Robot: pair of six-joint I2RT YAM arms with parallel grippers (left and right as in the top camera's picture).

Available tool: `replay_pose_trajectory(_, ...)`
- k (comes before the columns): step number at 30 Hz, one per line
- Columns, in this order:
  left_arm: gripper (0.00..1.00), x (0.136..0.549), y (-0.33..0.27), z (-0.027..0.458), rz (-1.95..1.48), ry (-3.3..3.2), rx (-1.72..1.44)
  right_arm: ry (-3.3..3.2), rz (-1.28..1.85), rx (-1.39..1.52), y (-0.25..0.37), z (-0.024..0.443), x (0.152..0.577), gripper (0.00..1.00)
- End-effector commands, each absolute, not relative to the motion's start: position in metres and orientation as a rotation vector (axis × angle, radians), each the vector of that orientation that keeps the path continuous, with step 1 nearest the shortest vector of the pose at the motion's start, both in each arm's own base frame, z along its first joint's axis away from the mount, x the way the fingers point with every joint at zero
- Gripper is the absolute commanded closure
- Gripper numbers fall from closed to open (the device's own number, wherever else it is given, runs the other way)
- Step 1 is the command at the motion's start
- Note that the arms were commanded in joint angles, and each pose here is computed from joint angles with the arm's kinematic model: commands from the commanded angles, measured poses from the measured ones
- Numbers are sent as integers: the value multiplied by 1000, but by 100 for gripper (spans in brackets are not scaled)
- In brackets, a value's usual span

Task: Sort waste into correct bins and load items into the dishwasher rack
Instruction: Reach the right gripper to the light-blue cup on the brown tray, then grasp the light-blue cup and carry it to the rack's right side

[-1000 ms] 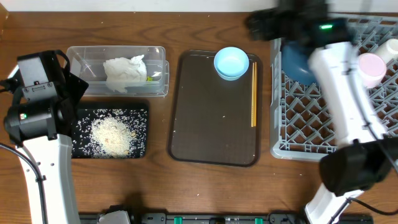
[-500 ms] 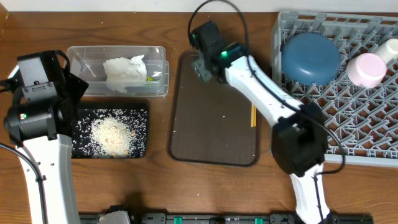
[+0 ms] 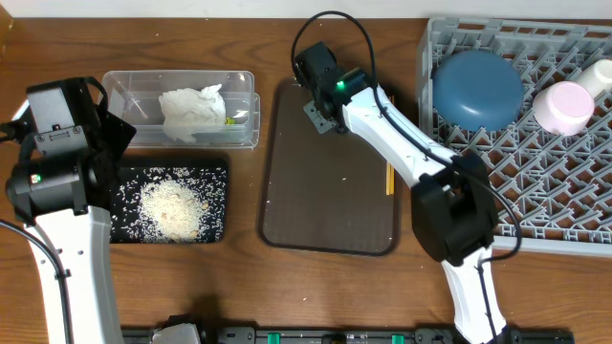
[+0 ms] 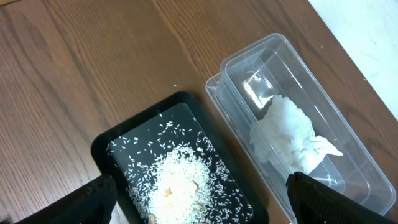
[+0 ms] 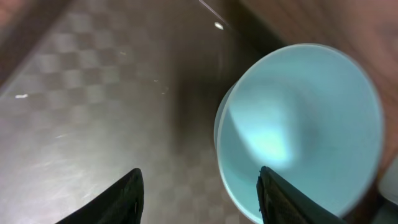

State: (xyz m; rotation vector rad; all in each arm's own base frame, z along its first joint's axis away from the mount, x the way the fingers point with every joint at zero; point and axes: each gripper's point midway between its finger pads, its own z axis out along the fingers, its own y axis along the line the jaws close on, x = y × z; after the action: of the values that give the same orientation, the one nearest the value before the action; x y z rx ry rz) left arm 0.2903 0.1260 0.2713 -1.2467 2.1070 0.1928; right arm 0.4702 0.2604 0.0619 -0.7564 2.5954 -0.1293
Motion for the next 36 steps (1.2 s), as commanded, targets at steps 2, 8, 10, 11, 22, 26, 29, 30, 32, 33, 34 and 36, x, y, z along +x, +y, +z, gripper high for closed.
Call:
replay_pose_trajectory(2,10,288,131,270,218,2095,-1272,2650,-180,-773,248,28,472,43)
replay_pose_trajectory(8,10,288,131,270,218,2095,-1272,2649,-179,-772,249,27,473,61)
replay_pose_trajectory(10,10,288,131,270,218,2095,-1273,2648,-178,-778,251,28,471,68)
replay_pose_trajectory(11,10,288,131,270,218,2095,-1273,2649,-178,-781,251,30,470,72)
replay_pose_trajectory(22,10,288,131,270,218,2095,-1272,2661,7,-666,260,109,439,99)
replay_pose_trajectory(26,10,288,131,270,218,2095,-1273,2677,85,-583,243,158,418,99)
replay_pose_trajectory(29,10,288,131,270,218,2095,-1273,2672,87,-527,217,191,407,99)
replay_pose_trajectory(30,9,288,131,270,218,2095,-1272,2672,86,-497,208,200,405,99)
replay_pose_trajectory(32,9,288,131,270,218,2095,-1273,2670,87,-391,181,223,401,99)
replay_pose_trajectory(33,10,288,131,270,218,2095,-1273,2669,87,-332,168,231,400,99)
replay_pose_trajectory(34,10,288,131,270,218,2095,-1272,2665,88,-264,154,239,400,99)
replay_pose_trajectory(36,10,288,131,270,218,2095,-1272,2650,88,-77,116,256,401,99)
